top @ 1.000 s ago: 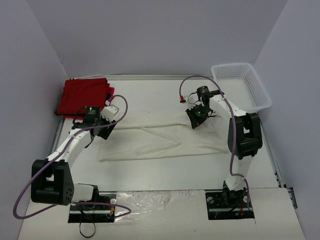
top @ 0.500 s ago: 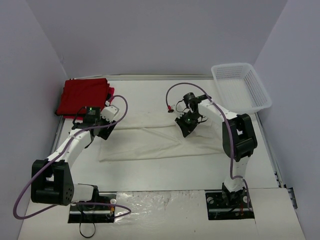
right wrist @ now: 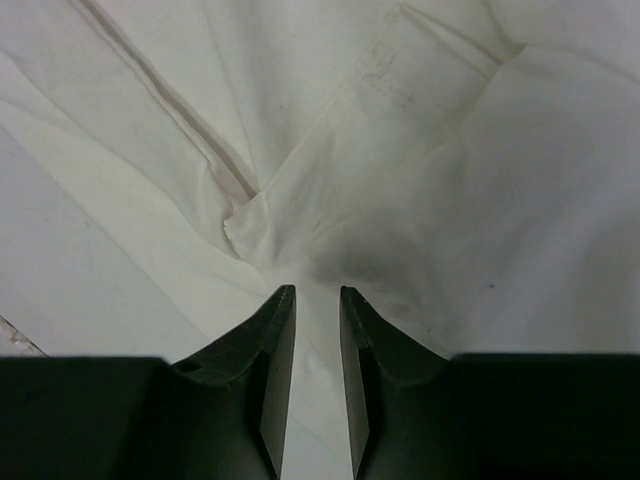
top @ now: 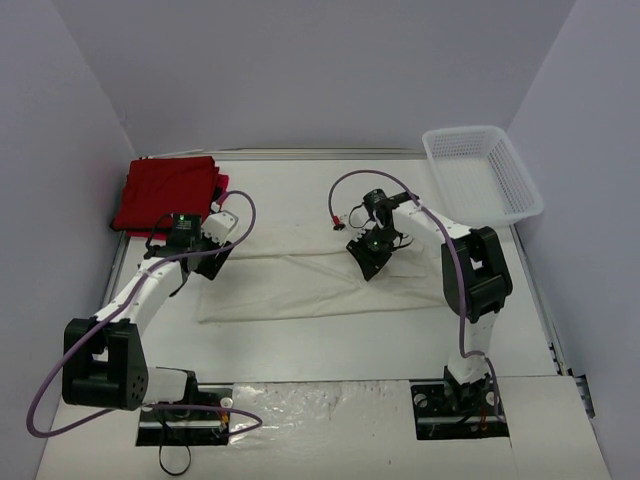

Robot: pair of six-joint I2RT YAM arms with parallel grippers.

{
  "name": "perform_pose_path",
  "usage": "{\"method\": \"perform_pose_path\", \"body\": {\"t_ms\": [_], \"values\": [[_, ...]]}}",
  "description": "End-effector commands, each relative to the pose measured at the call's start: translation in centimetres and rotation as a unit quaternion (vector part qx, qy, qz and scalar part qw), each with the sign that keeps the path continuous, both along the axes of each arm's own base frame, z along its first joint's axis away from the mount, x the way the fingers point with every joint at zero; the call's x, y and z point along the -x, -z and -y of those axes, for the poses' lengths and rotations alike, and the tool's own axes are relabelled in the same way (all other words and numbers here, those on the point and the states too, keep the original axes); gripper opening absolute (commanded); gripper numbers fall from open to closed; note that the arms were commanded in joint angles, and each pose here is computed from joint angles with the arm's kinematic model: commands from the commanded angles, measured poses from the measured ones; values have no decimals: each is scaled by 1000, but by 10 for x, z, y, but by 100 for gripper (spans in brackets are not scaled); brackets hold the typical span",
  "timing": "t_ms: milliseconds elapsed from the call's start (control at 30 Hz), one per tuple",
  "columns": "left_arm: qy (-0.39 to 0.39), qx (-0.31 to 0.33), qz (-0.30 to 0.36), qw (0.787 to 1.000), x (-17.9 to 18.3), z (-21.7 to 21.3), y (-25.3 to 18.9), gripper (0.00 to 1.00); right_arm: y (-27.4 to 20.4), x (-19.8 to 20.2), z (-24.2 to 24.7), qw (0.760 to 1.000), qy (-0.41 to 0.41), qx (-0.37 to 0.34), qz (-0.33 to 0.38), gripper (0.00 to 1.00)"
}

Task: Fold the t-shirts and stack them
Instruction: Fold the other side of the tshirt into a rectangle, then rotate the tshirt 90 degrees

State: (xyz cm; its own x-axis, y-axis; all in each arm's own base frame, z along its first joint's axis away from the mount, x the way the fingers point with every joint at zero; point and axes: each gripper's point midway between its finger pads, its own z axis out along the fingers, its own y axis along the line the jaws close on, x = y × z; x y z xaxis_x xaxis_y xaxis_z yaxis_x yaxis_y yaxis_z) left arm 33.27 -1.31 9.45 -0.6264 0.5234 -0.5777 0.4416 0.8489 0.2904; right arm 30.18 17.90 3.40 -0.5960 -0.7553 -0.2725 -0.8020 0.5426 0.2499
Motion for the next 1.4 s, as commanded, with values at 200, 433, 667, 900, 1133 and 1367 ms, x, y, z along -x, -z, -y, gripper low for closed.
{"method": "perform_pose_path", "body": {"t_ms": [200,433,667,900,1133,1367], "values": [[-8,3,38,999,-7,-3,-31,64,-37,-3,27,999,27,10,38,31],[-11,3,60,998,-1,-5,-54,64,-48,12,77,995,83,7,48,9],[-18,18,43,999,20,-3,-67,65,-37,29,119,991,123,38,49,0],[-18,18,27,999,37,-4,-57,65,-30,6,134,986,147,61,43,0],[-31,7,48,998,44,-10,-64,67,12,5,135,985,159,71,-4,0],[-39,3,52,998,45,-14,-62,67,47,-8,137,980,177,87,-25,0]]}}
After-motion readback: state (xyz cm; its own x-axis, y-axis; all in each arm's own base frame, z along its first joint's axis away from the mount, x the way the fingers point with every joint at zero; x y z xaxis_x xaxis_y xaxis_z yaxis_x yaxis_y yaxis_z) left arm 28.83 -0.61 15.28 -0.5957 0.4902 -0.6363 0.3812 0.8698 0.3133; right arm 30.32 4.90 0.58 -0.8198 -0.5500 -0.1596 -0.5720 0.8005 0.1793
